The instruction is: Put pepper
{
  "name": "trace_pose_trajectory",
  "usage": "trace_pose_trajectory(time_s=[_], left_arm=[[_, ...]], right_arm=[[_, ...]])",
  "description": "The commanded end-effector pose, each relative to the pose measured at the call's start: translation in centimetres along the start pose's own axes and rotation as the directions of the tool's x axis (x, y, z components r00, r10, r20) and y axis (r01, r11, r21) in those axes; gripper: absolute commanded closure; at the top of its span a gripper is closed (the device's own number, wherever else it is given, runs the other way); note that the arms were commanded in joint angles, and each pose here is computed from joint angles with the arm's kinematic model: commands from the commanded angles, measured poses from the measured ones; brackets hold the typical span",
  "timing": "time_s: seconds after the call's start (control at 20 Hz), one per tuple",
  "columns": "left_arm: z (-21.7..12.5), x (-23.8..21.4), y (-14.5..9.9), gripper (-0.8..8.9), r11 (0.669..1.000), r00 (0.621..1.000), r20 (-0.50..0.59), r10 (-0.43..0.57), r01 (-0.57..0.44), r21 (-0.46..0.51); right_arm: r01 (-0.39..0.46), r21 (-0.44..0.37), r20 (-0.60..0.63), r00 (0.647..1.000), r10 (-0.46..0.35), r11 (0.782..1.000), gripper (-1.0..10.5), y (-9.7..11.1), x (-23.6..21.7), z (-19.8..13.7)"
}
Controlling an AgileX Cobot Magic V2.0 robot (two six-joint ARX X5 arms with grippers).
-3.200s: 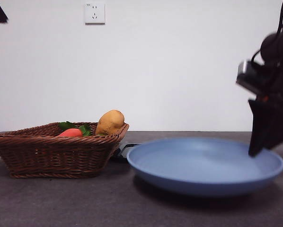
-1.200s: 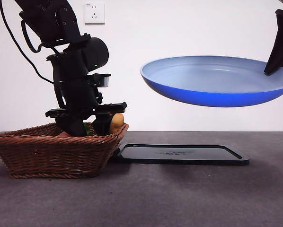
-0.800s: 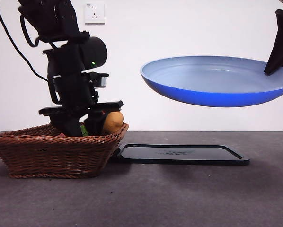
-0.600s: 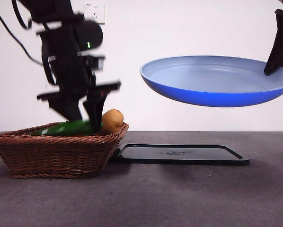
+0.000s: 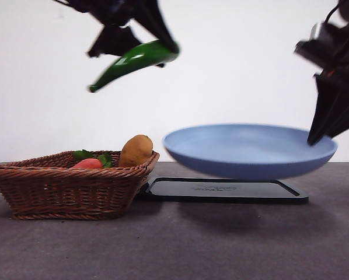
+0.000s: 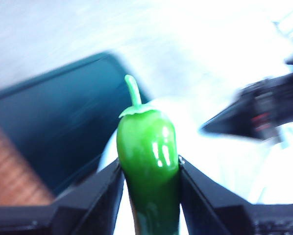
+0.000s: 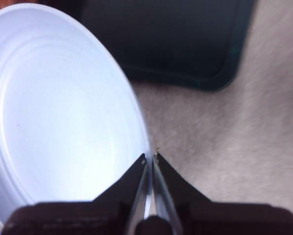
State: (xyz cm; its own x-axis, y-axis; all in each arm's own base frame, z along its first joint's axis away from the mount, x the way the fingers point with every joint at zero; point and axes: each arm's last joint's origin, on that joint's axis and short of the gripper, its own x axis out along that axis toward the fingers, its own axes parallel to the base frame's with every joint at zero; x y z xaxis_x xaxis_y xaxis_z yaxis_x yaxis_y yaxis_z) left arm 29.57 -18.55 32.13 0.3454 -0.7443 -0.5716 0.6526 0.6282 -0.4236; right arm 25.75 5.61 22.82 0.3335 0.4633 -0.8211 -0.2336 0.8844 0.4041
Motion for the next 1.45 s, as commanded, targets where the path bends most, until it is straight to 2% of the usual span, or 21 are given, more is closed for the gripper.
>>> trace_pose_trajectory(time_s=[0.05,0.15,0.25,0.35,0.45,0.65,0.85,1.0,1.25,1.45], left_arm=[[0.2,2.6,-1.8,6.51,0.996,0.998,0.004,-0.066,0.065,0.064],[-0.3,4.7,-3.3,6.50,0.989,0.994,-0.012,-0.106,0.107,0.105],[-1.1,7.0,-4.0,6.50,0.987,0.997,-0.040,-0.068,0.073,0.142],[-2.3,9.3,-4.1,6.50,0.983,0.996,-0.088,-0.018,0.033,0.181],[-3.3,11.1,-3.9,6.50,0.980,0.991,-0.134,-0.008,0.035,0.196],[-4.4,13.0,-3.5,6.47,0.975,0.985,-0.171,0.035,0.004,0.222],[-5.2,14.1,-3.1,6.42,0.977,0.976,-0.214,0.042,0.005,0.214],[-5.4,14.3,-3.1,5.77,0.976,0.974,-0.224,0.042,0.008,0.219],[-5.4,14.2,-3.5,5.77,0.976,0.973,-0.230,0.004,0.046,0.212],[-3.9,11.6,-4.8,5.77,0.971,0.985,-0.170,-0.031,0.070,0.227]], right_arm=[[-0.020,0.013,-0.011,1.000,0.020,1.000,9.4,0.4,0.9,0.5],[-0.024,0.025,-0.005,1.000,0.024,0.999,9.4,0.6,1.2,0.6],[-0.062,0.034,0.002,0.998,0.062,0.998,9.4,0.7,1.2,0.7],[-0.073,0.034,0.001,0.997,0.073,0.997,9.4,0.7,1.2,0.7],[-0.073,0.033,0.001,0.997,0.073,0.997,9.4,0.7,1.2,0.7],[-0.073,0.033,0.001,0.997,0.073,0.997,9.4,0.7,1.2,0.7],[-0.074,0.033,0.001,0.997,0.074,0.997,9.4,0.7,1.2,0.7],[-0.074,0.032,0.003,0.997,0.074,0.997,9.4,0.7,1.2,0.8],[-0.076,0.034,-0.001,0.997,0.076,0.997,9.4,0.7,1.2,0.7],[-0.075,0.036,0.000,0.997,0.075,0.997,9.4,0.7,1.1,0.7]])
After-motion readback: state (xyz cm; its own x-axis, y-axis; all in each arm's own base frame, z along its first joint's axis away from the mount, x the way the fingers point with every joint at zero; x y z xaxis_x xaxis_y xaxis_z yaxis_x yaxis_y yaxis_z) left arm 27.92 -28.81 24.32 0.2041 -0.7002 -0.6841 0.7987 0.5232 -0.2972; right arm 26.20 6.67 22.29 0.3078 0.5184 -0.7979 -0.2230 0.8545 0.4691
